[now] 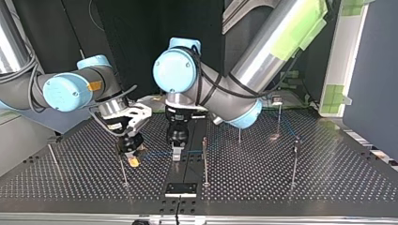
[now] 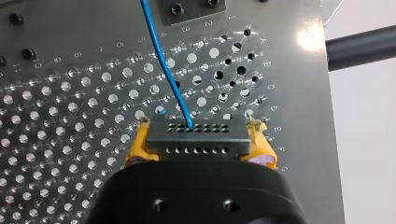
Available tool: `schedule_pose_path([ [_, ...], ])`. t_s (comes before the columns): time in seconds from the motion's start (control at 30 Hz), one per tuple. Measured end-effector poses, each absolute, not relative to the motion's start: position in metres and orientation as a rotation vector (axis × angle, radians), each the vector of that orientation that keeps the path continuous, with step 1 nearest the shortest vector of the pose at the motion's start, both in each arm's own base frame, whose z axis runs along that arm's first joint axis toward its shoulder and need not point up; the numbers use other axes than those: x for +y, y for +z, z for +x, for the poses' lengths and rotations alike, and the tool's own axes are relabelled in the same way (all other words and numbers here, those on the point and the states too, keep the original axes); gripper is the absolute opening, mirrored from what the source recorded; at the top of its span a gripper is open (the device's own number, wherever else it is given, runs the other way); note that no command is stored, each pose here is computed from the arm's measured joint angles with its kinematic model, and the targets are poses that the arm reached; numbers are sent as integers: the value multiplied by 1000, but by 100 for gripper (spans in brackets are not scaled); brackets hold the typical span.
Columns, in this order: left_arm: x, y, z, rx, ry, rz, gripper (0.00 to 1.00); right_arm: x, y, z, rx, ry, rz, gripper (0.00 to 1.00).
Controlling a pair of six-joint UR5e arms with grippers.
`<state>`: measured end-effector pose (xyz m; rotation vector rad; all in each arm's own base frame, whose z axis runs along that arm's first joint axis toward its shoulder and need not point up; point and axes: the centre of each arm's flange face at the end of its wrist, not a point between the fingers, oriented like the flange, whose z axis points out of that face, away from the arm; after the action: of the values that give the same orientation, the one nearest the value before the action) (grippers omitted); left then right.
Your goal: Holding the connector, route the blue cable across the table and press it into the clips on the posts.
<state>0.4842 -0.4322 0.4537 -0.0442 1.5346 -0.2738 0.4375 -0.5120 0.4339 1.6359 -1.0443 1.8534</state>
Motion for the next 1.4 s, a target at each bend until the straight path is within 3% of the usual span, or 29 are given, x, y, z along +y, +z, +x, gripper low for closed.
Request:
schedule_pose_path([
  [0.43, -441, 427, 528, 1566, -238, -51, 100, -512, 434, 437, -1044, 1854, 1633, 0],
  [0.8, -445, 423, 535, 1566, -217, -73, 100, -512, 434, 437, -1044, 1853, 1633, 0],
  [0.83, -445, 424, 534, 1565, -213, -76, 92, -512, 434, 437, -1044, 1853, 1633, 0],
  [0.87, -445, 424, 534, 1565, -208, -78, 71, -512, 434, 437, -1044, 1853, 1633, 0],
  [0.9, -446, 423, 533, 1565, -203, -82, 71, -512, 434, 437, -1044, 1853, 1634, 0],
  [0.97, -446, 423, 532, 1564, -195, -84, 42, -512, 434, 437, -1044, 1854, 1634, 0],
  [1.0, -447, 423, 531, 1564, -192, -84, 42, -512, 434, 437, -1044, 1854, 1635, 0],
  [1.07, -447, 423, 530, 1564, -188, -84, 3, -512, 434, 438, -1043, 1854, 1636, 0],
  [1.4, -447, 420, 528, 1567, -172, -109, 0, -508, 434, 442, -1036, 1857, 1645, 0],
])
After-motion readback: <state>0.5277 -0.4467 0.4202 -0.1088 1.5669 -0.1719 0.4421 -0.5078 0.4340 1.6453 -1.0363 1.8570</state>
